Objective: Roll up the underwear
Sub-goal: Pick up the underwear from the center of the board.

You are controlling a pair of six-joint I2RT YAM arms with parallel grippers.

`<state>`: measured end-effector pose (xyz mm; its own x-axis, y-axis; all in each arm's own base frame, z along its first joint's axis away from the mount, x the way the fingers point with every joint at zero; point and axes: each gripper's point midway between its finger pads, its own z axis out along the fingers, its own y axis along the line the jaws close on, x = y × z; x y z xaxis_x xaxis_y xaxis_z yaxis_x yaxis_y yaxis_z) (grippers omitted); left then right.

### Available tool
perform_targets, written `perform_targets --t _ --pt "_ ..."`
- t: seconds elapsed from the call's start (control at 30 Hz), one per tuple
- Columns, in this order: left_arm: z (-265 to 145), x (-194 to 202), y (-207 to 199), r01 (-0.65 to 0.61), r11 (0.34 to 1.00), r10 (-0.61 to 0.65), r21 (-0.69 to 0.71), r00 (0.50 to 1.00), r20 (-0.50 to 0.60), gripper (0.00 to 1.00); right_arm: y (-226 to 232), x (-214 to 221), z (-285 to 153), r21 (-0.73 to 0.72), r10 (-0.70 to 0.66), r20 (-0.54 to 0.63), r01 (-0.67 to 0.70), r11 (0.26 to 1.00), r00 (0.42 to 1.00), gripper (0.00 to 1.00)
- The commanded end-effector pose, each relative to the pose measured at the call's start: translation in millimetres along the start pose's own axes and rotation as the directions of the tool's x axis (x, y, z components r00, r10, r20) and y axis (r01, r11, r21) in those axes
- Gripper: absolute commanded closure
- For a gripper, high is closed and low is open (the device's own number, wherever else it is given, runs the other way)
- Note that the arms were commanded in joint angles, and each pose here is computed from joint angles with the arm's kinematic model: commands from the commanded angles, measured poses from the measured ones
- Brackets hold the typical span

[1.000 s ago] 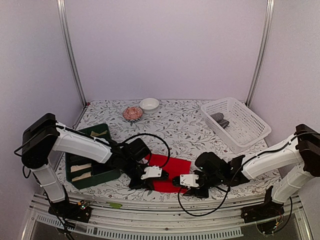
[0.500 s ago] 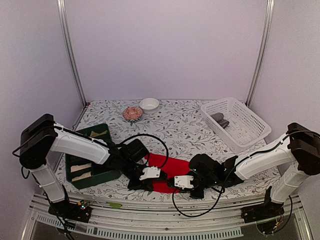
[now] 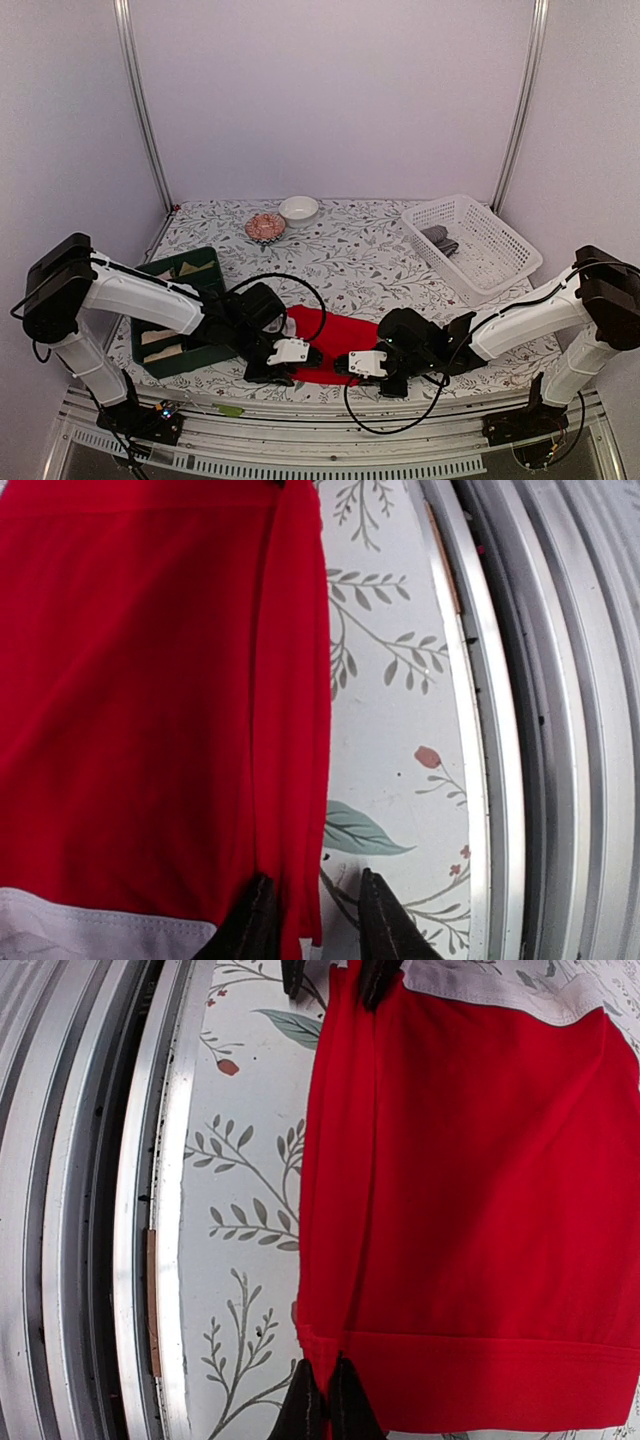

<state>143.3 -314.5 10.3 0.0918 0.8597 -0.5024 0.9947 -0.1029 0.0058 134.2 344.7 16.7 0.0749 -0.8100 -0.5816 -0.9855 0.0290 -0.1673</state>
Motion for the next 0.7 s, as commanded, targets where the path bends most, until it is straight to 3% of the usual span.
perform_targets --t 0.0,0.5,0.67 --pt "2 41 -1 0.007 0.999 -0.014 -0.047 0.99 -0.138 0.7 10 30 0 -0.015 0.022 -0.102 -0.023 1.0 0.995 1.0" --pt "-5 44 1 -0.028 0.997 0.016 -0.074 0.987 -0.162 0.69 13 33 -2 -0.02 0.029 -0.098 -0.031 0.999 0.995 1.0" --pt "1 50 -2 -0.027 0.997 0.014 -0.066 0.984 -0.179 0.77 13 34 -3 -0.02 0.034 -0.102 -0.036 0.999 0.994 1.0"
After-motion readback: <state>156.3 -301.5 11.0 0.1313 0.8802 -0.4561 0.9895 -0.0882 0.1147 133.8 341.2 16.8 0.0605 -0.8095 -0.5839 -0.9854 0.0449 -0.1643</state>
